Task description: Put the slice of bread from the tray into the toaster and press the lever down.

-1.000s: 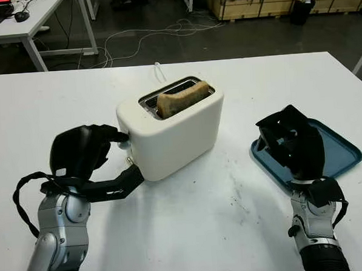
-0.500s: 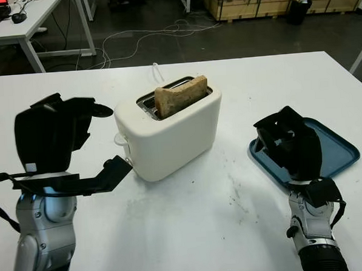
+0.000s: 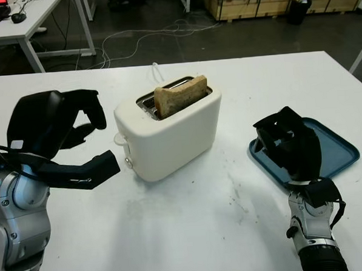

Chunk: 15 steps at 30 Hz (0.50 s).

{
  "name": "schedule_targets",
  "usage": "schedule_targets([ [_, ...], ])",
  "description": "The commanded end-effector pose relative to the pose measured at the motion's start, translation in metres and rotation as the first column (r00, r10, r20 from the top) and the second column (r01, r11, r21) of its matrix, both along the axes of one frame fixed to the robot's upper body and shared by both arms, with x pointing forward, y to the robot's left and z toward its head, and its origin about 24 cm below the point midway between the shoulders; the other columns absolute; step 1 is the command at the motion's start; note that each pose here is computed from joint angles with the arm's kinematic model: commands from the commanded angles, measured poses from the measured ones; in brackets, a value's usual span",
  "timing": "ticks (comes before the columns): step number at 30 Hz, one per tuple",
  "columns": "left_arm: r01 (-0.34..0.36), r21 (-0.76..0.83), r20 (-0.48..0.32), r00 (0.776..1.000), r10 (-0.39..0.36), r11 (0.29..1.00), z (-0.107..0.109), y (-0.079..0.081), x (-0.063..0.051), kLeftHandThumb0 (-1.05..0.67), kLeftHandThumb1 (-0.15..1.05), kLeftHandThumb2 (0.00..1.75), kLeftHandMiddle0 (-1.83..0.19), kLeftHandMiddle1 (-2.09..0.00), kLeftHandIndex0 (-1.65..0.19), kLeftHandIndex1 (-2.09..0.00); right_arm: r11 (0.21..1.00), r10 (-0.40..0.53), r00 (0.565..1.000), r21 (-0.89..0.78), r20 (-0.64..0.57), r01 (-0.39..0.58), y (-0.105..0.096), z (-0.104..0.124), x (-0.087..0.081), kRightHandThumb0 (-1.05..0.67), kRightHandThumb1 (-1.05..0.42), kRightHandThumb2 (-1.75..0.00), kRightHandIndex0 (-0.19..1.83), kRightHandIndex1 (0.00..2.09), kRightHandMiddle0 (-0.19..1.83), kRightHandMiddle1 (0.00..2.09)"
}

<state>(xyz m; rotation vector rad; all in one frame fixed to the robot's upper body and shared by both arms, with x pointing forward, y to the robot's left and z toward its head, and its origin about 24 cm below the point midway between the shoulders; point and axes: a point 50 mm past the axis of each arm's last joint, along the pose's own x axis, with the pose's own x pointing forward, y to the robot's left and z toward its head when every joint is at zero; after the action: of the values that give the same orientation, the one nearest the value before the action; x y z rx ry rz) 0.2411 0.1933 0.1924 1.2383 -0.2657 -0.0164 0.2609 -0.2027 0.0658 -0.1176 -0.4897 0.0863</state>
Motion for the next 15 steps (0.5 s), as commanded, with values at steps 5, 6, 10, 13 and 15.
schedule_targets([
  [5, 0.025, 0.039, -0.067, 0.998, -0.022, 0.999, -0.008, -0.005, 0.006, 0.06, 0.88, 0.0, -1.07, -1.43, -1.19, -0.37, 1.0, -0.002, 1.0, 0.01, -0.008, 0.002, 0.001, -0.001, -0.001, -0.37, -0.92, -0.3, 0.95, 1.75, 0.62, 1.75],
  [6, 0.027, 0.041, -0.073, 0.997, -0.024, 0.999, -0.009, -0.005, 0.007, 0.07, 0.88, 0.0, -1.09, -1.41, -1.18, -0.26, 1.0, -0.003, 1.0, 0.007, -0.007, 0.003, 0.001, -0.001, -0.001, -0.37, -0.92, -0.3, 0.95, 1.75, 0.62, 1.75],
  [10, 0.018, 0.057, -0.091, 0.996, -0.013, 0.998, -0.012, -0.006, 0.008, 0.09, 0.89, 0.0, -1.09, -1.44, -1.17, -0.14, 1.0, -0.005, 1.0, 0.004, -0.008, 0.005, 0.001, -0.001, -0.001, -0.36, -0.92, -0.31, 0.95, 1.75, 0.63, 1.75],
  [13, 0.011, 0.065, -0.101, 0.995, -0.004, 0.998, -0.013, -0.007, 0.008, 0.1, 0.9, 0.0, -1.05, -1.53, -1.19, -0.11, 1.0, -0.001, 1.0, 0.011, -0.009, 0.001, 0.001, -0.001, -0.001, -0.36, -0.92, -0.3, 0.95, 1.75, 0.63, 1.75],
  [15, 0.006, 0.075, -0.106, 0.994, 0.002, 0.997, -0.013, -0.007, 0.008, 0.1, 0.91, 0.0, -1.03, -1.57, -1.14, -0.07, 1.0, 0.002, 1.0, 0.016, -0.012, -0.002, 0.001, -0.002, -0.001, -0.36, -0.92, -0.3, 0.94, 1.75, 0.62, 1.75],
])
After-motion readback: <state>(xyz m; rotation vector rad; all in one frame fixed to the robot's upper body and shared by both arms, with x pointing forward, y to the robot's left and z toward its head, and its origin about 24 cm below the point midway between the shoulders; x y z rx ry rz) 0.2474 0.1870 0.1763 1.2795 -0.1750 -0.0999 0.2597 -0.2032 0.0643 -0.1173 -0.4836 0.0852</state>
